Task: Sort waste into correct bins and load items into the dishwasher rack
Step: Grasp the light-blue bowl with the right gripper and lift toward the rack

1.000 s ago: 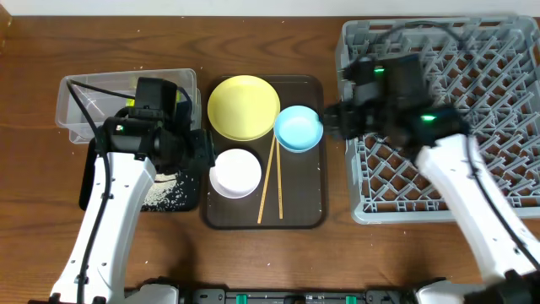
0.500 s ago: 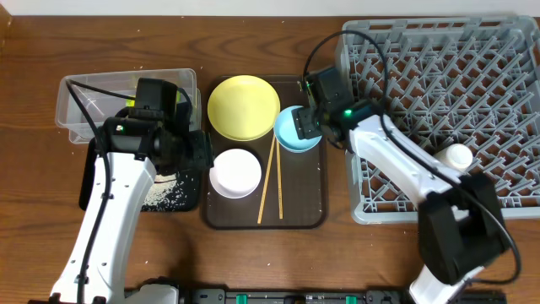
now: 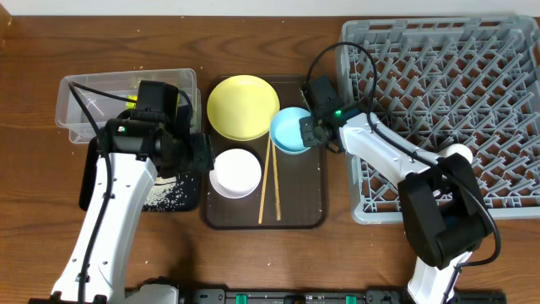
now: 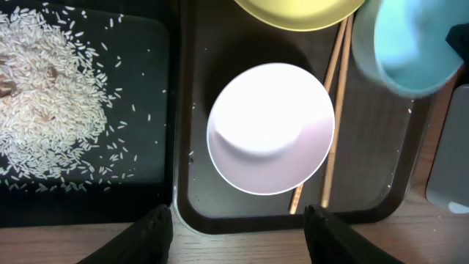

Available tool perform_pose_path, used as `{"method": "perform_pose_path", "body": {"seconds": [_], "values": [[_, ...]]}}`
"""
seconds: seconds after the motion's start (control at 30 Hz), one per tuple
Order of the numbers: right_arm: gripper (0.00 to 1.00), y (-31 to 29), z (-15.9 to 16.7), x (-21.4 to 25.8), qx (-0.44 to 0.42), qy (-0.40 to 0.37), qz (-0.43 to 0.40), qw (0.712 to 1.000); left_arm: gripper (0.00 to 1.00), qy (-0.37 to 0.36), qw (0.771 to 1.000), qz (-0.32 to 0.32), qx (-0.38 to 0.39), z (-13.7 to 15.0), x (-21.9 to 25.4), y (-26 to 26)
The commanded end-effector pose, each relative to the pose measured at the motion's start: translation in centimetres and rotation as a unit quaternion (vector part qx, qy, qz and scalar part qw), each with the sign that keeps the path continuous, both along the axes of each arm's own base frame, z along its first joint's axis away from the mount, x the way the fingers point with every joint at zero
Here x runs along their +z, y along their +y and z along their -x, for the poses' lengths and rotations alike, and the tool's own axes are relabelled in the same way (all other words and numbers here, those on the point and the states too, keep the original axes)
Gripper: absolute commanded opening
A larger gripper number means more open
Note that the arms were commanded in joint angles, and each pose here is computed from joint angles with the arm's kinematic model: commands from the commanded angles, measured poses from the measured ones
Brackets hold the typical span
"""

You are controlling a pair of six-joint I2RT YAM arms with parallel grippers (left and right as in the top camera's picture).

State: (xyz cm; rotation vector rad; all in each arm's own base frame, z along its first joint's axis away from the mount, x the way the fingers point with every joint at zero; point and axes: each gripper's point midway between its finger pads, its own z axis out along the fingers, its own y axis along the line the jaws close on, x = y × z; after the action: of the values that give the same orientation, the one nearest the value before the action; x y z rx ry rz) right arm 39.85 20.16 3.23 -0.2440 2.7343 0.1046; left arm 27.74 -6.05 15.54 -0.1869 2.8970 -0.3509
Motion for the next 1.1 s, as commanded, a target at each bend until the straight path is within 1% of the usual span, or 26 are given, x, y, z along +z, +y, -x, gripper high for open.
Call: {"method": "perform_pose_path", "body": {"seconds": [0.0,0.13,0.23,0.33,0.5,0.6,0.73,0.83,0.9,0.97,1.07], "values": [[0.01,-0.2,-0.2,0.1,-0.013,0.0,0.001,1.0,0.6,0.003,1.0,-0.007,-0.002,0.2,-0.3,0.3],[0.01,-0.4,-0.4,0.9,-0.016,-0.007,-0.003,1.0,0.6,0.003,1.0,-0.007,-0.002,0.2,-0.3,0.3],[0.01,-0.6,-0.8,3.1,-0.02,-0.029,-0.015,0.999,0.6,0.003,1.0,-0.007,-0.002,0.2,-0.3,0.3],[0.01,-1.2,-1.4,6.6,-0.017,-0.068,-0.027,0.997,0.61,0.003,1.0,-0.007,-0.003,0.2,-0.3,0.3],[0.01,-2.7,-1.9,14.2,0.001,-0.157,-0.042,0.987,0.61,0.003,1.0,-0.007,-0.003,0.2,-0.3,0.3],[0.01,-4.5,-2.0,18.1,0.002,-0.212,-0.024,0.977,0.61,0.002,1.0,-0.007,-0.003,0.2,-0.3,0.3],[0.01,-8.8,-2.8,22.3,-0.056,-0.287,0.044,0.955,0.61,0.0,1.0,-0.007,-0.003,0.1,-0.2,0.3],[0.01,-12.5,-3.6,24.0,-0.117,-0.321,0.107,0.934,0.61,-0.002,1.0,-0.006,-0.003,0.0,-0.2,0.3],[0.01,-14.6,-4.0,24.4,-0.151,-0.33,0.134,0.922,0.61,-0.003,1.0,-0.006,-0.003,0.0,-0.2,0.3],[0.01,-16.6,-4.5,24.8,-0.184,-0.34,0.152,0.91,0.61,-0.003,1.0,-0.006,-0.003,0.0,-0.2,0.3],[0.01,-19.0,-5.7,25.7,-0.223,-0.364,0.158,0.891,0.61,-0.003,1.0,-0.006,-0.003,0.0,-0.2,0.3]]}}
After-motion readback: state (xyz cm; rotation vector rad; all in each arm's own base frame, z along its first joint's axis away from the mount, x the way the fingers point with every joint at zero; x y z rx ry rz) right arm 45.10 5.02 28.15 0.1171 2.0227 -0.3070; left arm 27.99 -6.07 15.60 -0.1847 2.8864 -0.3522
